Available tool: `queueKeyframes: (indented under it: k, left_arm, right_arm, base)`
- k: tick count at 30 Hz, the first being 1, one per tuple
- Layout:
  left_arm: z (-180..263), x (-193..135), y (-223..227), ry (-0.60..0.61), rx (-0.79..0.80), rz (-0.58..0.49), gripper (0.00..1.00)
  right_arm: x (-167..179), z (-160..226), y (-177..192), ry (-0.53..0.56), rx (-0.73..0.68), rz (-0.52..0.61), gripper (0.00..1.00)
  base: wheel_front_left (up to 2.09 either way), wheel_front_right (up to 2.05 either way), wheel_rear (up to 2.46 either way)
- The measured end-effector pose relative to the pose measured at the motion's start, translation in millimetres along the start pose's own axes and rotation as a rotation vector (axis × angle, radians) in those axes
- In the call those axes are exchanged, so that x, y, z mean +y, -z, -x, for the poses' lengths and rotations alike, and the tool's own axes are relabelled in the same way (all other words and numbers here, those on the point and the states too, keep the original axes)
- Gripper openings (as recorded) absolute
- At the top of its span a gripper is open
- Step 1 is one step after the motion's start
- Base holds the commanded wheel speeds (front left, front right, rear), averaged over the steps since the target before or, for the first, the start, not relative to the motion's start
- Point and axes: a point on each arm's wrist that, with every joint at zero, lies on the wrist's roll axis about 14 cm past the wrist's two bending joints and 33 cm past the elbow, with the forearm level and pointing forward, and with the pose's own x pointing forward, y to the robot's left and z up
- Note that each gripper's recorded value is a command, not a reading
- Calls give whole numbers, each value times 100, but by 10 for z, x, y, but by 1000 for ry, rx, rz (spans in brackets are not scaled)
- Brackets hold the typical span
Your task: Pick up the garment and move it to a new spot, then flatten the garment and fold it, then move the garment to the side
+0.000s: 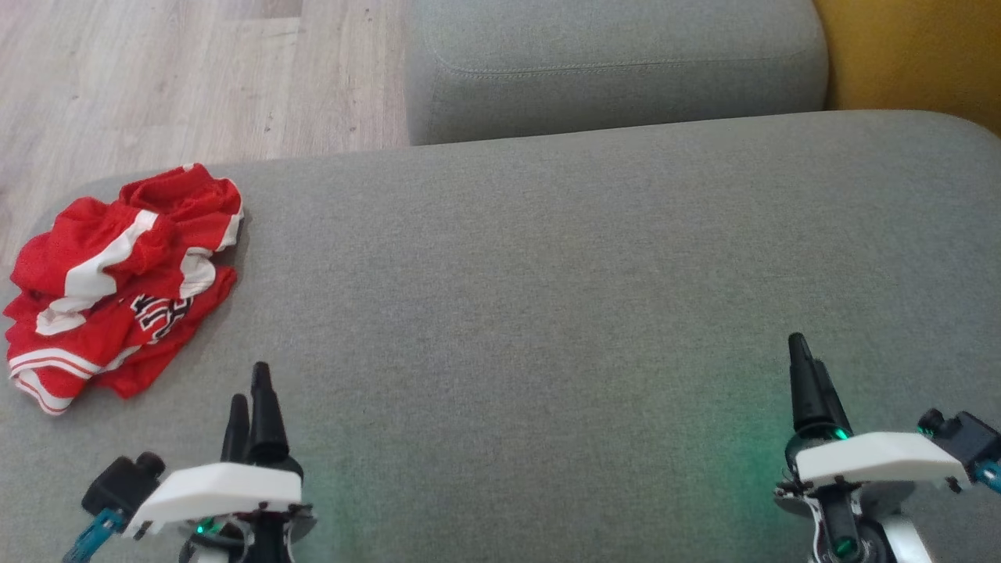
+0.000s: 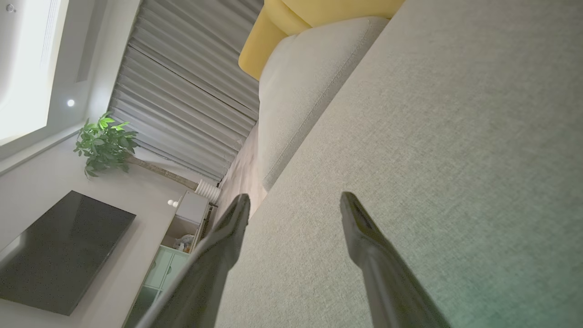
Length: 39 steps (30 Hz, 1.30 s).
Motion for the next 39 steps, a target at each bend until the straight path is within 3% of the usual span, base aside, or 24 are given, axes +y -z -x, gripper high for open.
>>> queueKeyframes:
  k: [39]
  left_arm:
    - [14,-320,137,97,-41,-535,100]
  right_arm:
    - [303,18,121,-120,-14,480,100]
  base:
    - [0,0,0]
